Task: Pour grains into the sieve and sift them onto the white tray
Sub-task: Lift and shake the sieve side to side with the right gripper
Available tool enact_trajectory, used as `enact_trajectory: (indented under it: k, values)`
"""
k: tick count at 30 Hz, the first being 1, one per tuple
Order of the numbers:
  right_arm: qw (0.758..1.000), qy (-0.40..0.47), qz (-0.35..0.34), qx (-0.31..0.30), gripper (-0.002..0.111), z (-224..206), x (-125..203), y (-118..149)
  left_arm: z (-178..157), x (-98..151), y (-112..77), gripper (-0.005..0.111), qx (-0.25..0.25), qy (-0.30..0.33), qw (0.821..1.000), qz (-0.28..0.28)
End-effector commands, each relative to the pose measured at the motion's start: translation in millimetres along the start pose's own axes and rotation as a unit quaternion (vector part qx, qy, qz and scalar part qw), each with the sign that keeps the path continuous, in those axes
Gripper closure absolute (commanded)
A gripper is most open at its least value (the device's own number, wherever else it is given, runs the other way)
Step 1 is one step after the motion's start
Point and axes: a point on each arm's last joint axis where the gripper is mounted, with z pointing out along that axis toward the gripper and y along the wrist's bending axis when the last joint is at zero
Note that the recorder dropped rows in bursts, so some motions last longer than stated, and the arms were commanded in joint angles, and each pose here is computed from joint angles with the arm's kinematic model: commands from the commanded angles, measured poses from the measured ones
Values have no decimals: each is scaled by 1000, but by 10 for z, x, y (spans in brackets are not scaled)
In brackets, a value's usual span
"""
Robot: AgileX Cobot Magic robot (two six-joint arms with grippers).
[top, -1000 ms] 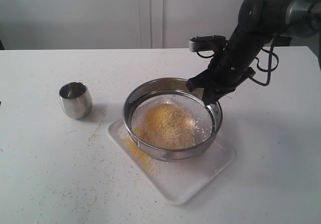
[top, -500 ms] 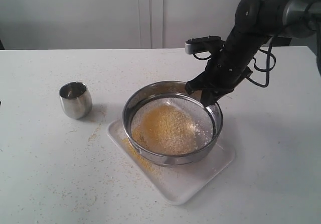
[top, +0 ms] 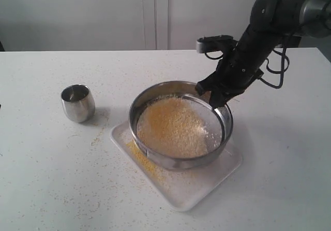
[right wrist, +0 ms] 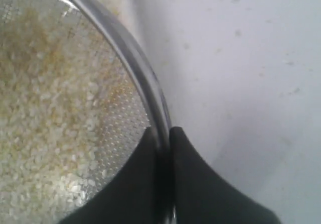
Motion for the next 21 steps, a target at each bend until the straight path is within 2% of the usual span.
enact_trajectory:
  k: [1, 2, 5, 6, 7, 8, 9, 10, 12, 13, 14, 17, 18, 19, 21]
  values:
    - [989, -28, 145, 29, 108, -96, -15, -114, -7, 28, -18, 107, 4, 5, 1000, 1]
    - [989, -31, 144, 17, 108, -98, -20, -104, -7, 28, -18, 107, 4, 5, 1000, 1]
    - [1000, -1, -19, -19, 108, -91, 17, 7, -7, 28, -18, 107, 4, 5, 1000, 1]
    - [1000, -2, -12, -6, 108, -90, 14, -17, -7, 28, -18, 107, 4, 5, 1000, 1]
    - [999, -12, 38, 10, 108, -88, 6, -68, -7, 28, -18, 107, 4, 5, 1000, 1]
    - [992, -28, 122, 19, 108, -80, 1, -121, -7, 28, -18, 107, 4, 5, 1000, 1]
    - [986, -35, 162, 14, 108, -71, -6, -117, -7, 28, -18, 107, 4, 5, 1000, 1]
    - [989, -33, 147, -3, 108, -64, -9, -72, -7, 28, -18, 107, 4, 5, 1000, 1]
    - [999, 1, -2, -39, 108, -42, 30, 86, -7, 28, -18, 107, 4, 5, 1000, 1]
    - [997, 17, -65, -41, 108, -35, 54, 117, -7, 28, -18, 107, 4, 5, 1000, 1]
    - [997, 19, -65, -23, 108, -40, 58, 85, -7, 28, -18, 107, 4, 5, 1000, 1]
    - [994, -28, 98, 31, 108, -55, -11, -65, -7, 28, -18, 107, 4, 5, 1000, 1]
    - [993, -33, 111, 23, 108, -55, -22, -52, -7, 28, -18, 107, 4, 5, 1000, 1]
    - [996, -31, 85, 8, 108, -48, -26, -3, -7, 28, -18, 107, 4, 5, 1000, 1]
    - [998, -6, -55, -3, 108, -30, 1, 85, -7, 28, -18, 107, 4, 5, 1000, 1]
